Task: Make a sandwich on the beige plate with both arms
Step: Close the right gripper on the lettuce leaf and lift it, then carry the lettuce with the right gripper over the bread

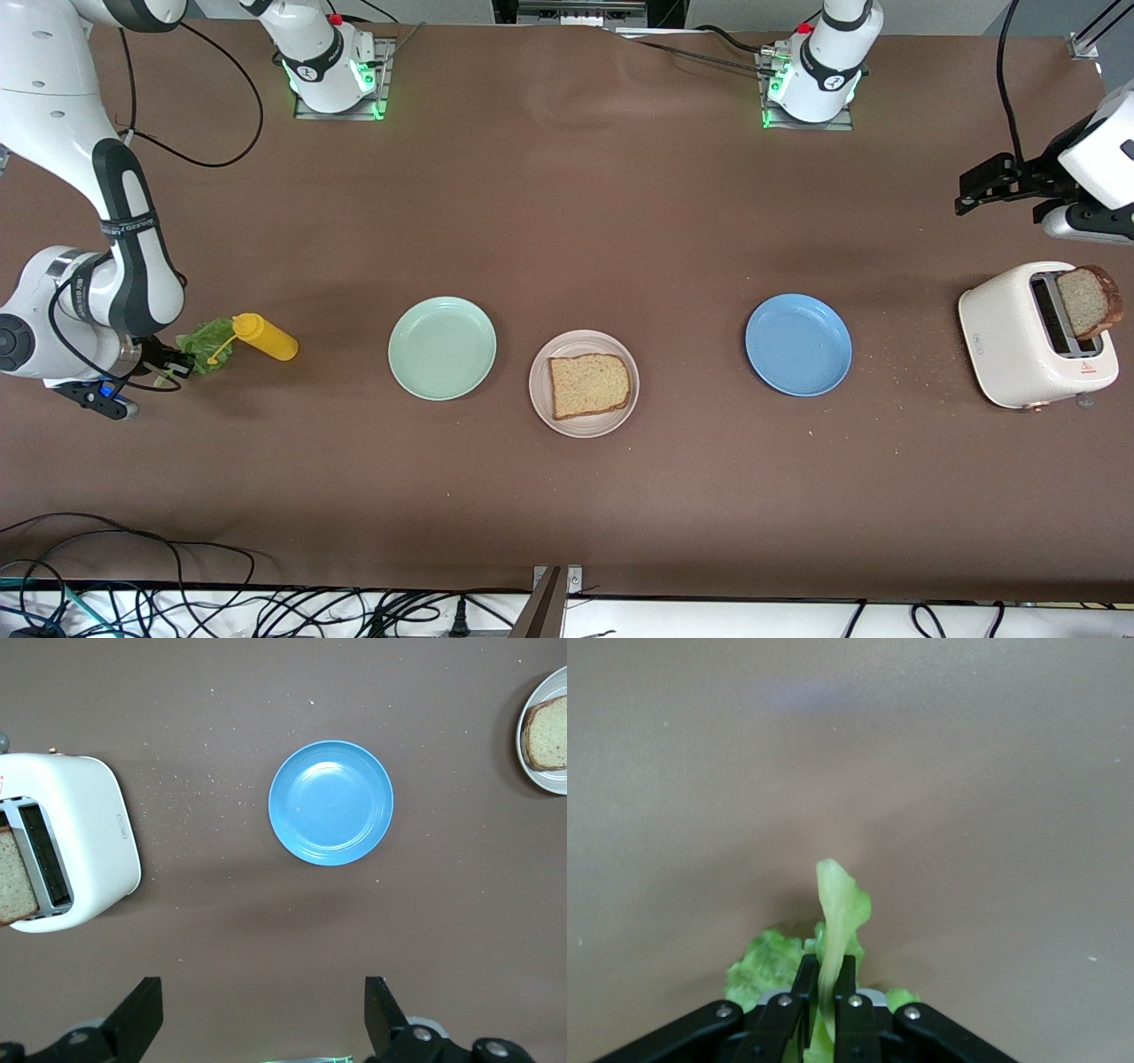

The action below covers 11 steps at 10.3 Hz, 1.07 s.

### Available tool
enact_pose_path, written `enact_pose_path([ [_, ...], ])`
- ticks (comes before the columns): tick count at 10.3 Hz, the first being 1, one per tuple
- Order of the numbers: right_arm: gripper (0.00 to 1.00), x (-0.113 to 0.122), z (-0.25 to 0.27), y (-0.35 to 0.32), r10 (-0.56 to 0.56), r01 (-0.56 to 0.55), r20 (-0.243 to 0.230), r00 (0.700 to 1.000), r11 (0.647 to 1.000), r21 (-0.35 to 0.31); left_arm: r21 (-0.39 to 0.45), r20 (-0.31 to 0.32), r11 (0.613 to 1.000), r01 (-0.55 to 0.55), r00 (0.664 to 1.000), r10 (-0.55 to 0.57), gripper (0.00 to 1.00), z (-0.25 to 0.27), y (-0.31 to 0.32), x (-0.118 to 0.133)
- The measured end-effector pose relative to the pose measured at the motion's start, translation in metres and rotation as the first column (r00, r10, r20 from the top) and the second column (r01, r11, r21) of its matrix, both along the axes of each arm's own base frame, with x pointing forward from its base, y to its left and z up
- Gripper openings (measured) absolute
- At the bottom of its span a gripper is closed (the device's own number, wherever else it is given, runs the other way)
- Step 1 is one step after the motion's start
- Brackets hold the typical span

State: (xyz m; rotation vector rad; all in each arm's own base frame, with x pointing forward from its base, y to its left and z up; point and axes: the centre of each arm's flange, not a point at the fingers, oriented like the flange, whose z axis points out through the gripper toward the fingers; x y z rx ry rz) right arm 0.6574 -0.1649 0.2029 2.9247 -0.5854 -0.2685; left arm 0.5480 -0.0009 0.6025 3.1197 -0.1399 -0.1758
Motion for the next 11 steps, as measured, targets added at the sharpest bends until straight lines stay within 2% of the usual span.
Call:
enact_pose_path([
  [2, 0.09, 0.005, 0.033, -0.001, 0.083, -0.082, -0.047, 0.995, 0.997, 0.009, 0.0, 0.0, 1.0, 0.0, 1.0, 0.0, 1.0, 0.0, 0.0, 0.0],
  [4, 0.09, 0.01, 0.093, -0.001, 0.171, -0.168, -0.09, 0.981, 0.985, 0.044, 0.0, -0.001, 1.0, 0.001, 1.0, -0.001, 1.0, 0.0, 0.0, 0.0],
  [6, 0.09, 0.004, 0.162, 0.017, 0.26, -0.251, -0.111, 0.959, 0.964, 0.094, 0.0, -0.001, 1.0, 0.002, 1.0, -0.002, 1.0, 0.0, 0.0, 0.0],
  [7, 0.09, 0.001, 0.198, 0.044, 0.3, -0.287, -0.104, 0.948, 0.95, 0.118, 0.0, -0.001, 1.0, 0.002, 1.0, -0.002, 1.0, -0.001, 0.0, 0.0],
  [9, 0.09, -0.003, 0.263, 0.12, 0.382, -0.372, -0.053, 0.923, 0.917, 0.143, 0.0, -0.001, 1.0, 0.002, 1.0, -0.002, 1.0, -0.001, 0.0, 0.001],
  [10, 0.09, -0.004, 0.289, 0.159, 0.376, -0.371, -0.014, 0.927, 0.919, 0.138, 0.0, -0.001, 1.0, 0.003, 1.0, -0.003, 1.0, -0.001, -0.001, 0.001],
  [11, 0.09, -0.004, 0.307, 0.197, 0.333, -0.333, 0.022, 0.943, 0.934, 0.131, 0.0, -0.001, 1.0, 0.003, 1.0, -0.003, 1.0, -0.001, -0.001, 0.001],
])
